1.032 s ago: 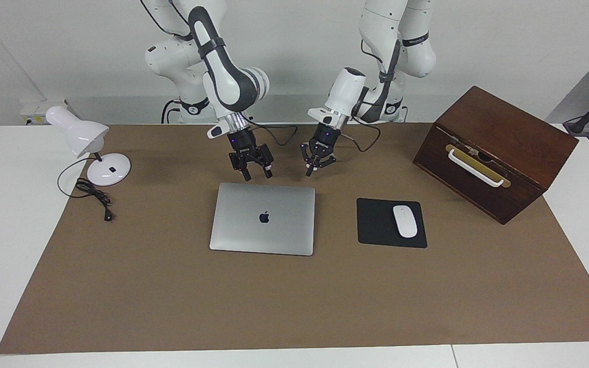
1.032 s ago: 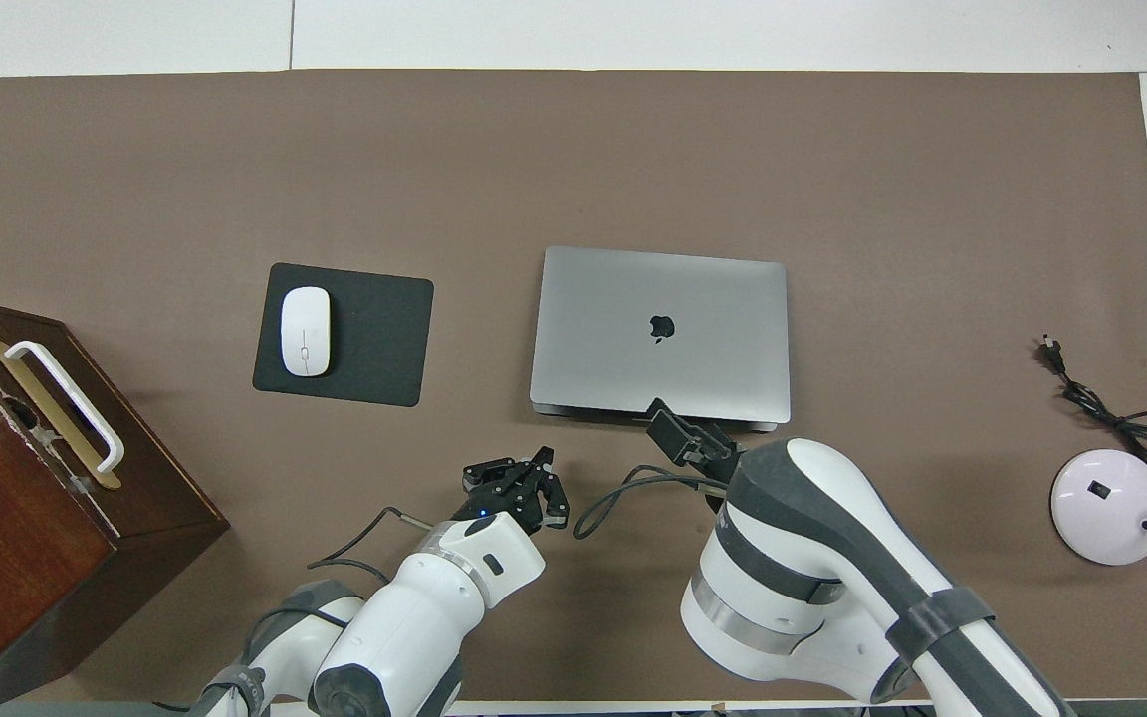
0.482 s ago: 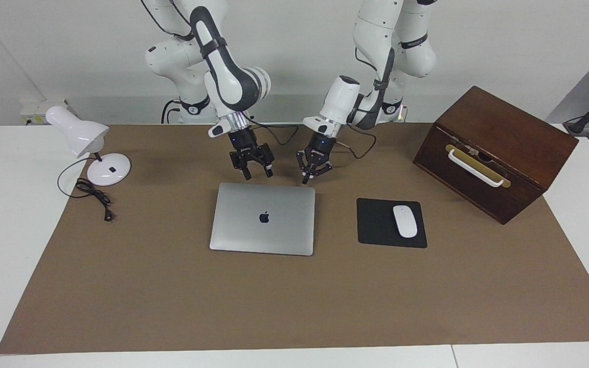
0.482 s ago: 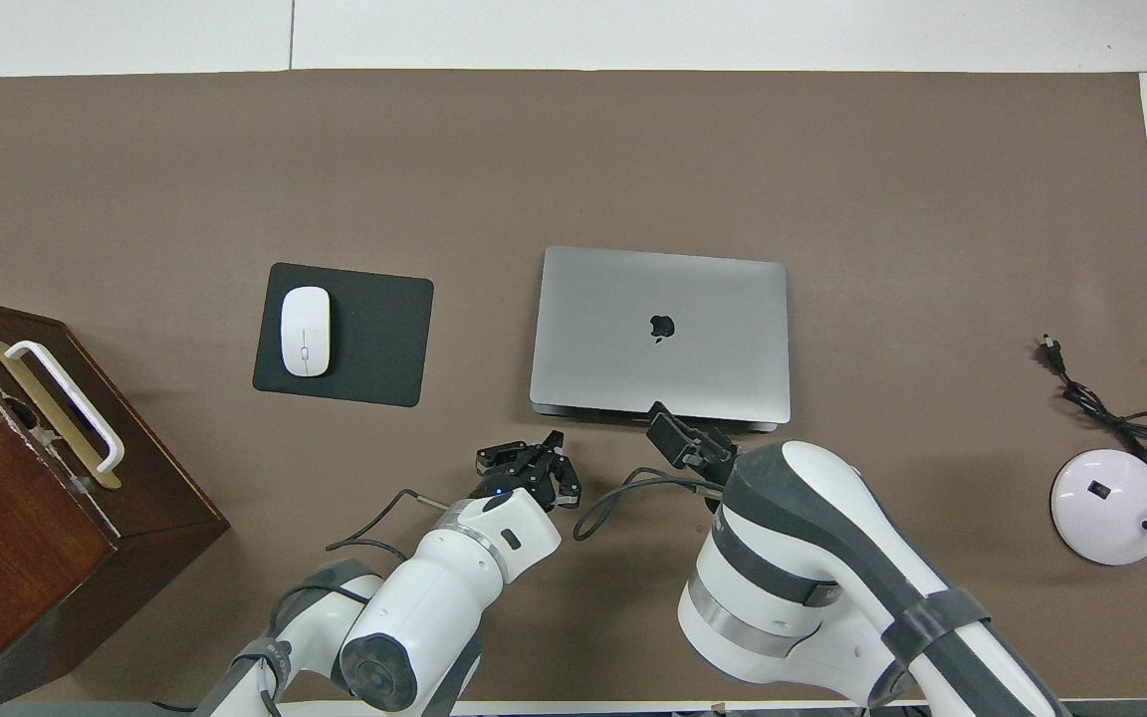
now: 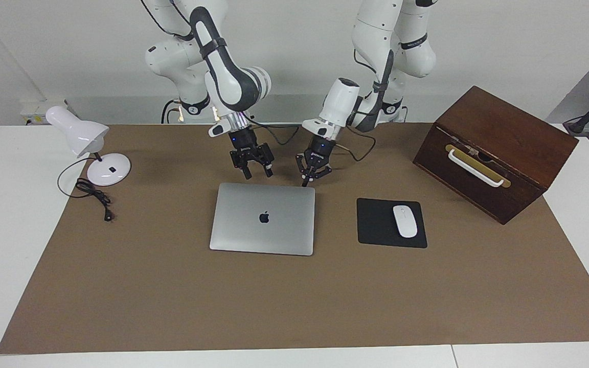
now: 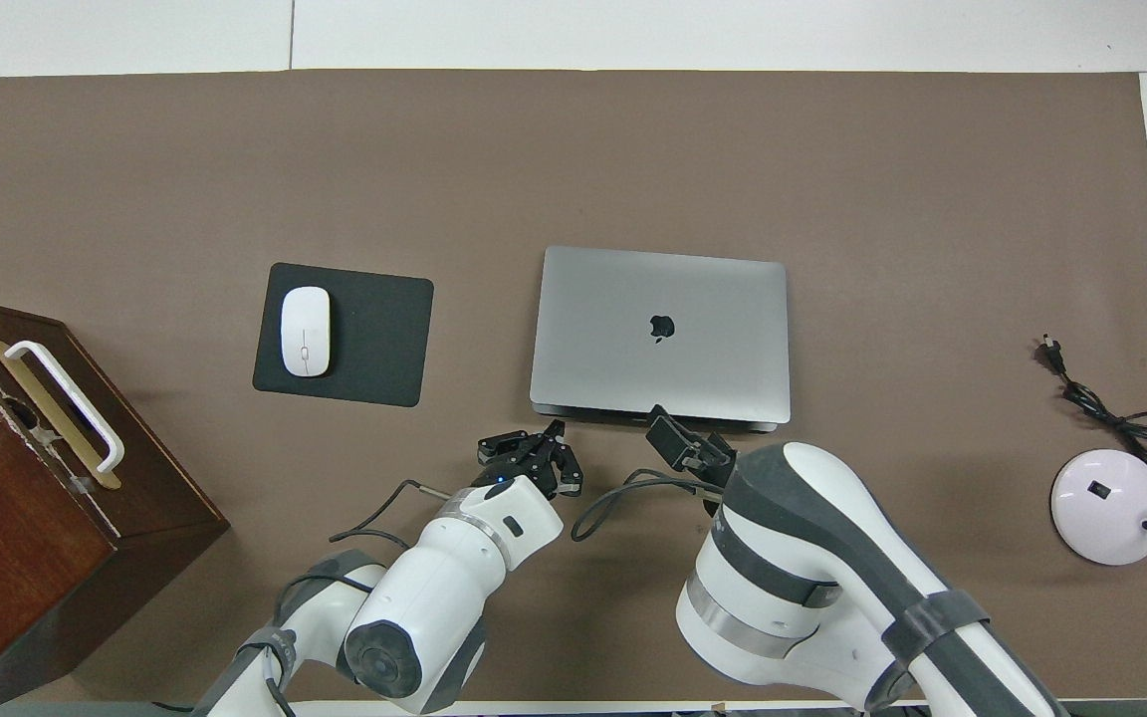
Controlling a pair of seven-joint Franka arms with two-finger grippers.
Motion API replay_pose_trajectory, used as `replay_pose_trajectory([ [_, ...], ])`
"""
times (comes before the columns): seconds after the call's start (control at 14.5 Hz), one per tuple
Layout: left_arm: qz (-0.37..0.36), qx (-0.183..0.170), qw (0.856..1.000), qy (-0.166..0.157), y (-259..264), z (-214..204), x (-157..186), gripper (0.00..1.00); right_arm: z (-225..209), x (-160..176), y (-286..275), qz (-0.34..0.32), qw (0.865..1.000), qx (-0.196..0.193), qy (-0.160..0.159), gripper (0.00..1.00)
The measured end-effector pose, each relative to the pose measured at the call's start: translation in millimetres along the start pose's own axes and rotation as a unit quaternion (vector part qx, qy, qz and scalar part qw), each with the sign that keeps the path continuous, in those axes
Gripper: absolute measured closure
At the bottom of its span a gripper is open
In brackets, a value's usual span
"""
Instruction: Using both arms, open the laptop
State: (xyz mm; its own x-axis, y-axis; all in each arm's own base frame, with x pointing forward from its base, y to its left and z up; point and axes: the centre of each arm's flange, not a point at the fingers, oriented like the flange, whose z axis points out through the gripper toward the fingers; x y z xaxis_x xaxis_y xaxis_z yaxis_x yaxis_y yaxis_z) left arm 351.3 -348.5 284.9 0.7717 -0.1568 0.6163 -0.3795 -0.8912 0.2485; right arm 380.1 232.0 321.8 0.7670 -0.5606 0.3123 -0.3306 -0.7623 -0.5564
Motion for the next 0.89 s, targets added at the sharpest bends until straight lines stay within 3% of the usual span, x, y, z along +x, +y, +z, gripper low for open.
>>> replay_pose_trajectory([
  [0.89, -0.008, 0.014, 1.0, -0.004, -10, 22, 3, 0.99, 11, -6, -5, -0.006, 1.0, -0.007, -0.006, 0.0],
])
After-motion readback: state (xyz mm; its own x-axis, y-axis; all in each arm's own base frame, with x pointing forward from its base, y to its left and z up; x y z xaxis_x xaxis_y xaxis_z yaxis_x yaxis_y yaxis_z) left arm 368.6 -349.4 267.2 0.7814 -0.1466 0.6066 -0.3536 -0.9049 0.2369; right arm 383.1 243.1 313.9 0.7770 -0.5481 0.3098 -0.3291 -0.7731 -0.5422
